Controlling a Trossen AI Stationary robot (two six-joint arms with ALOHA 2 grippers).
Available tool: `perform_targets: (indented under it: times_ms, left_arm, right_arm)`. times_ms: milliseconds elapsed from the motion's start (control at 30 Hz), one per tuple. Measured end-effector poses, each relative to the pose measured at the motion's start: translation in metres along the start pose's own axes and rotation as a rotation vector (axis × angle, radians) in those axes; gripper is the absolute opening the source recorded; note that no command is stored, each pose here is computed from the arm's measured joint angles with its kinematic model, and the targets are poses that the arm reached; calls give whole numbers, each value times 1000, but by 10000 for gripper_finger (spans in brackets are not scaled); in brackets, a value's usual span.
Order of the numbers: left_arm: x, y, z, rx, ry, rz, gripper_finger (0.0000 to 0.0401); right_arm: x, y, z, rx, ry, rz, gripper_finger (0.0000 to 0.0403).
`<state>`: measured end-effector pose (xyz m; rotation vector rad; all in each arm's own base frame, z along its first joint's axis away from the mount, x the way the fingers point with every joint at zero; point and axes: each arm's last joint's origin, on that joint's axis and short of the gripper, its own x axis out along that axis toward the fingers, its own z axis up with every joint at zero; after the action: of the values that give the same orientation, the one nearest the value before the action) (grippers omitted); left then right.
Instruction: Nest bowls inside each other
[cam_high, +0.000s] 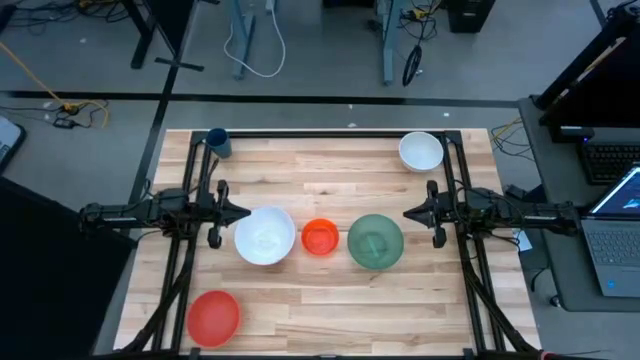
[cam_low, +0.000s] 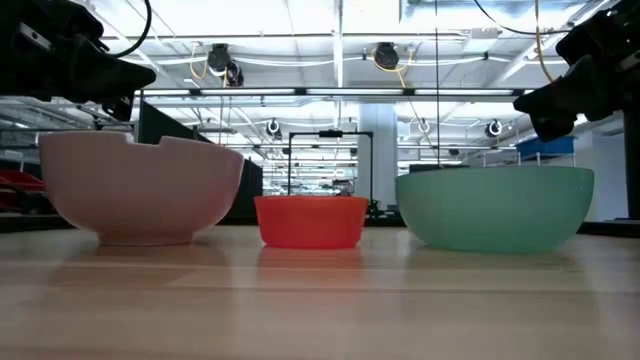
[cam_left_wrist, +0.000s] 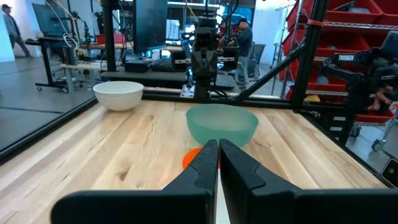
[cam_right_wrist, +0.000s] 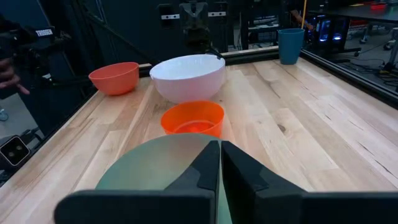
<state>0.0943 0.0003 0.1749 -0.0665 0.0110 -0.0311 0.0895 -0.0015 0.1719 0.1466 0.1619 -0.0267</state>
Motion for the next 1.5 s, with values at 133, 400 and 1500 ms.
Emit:
perform_targets:
  times_ms: [133,400,1500]
  left_arm:
    - [0,0,0,0,0,0,0]
    - [0,0,0,4,0,15,0]
    - [0,1,-4,-89,41,30,0]
  right_arm:
    - [0,0,0,0,0,0,0]
    - [0,0,0,0,0,0,0]
    - [6,-1,2,-5,8,-49,0]
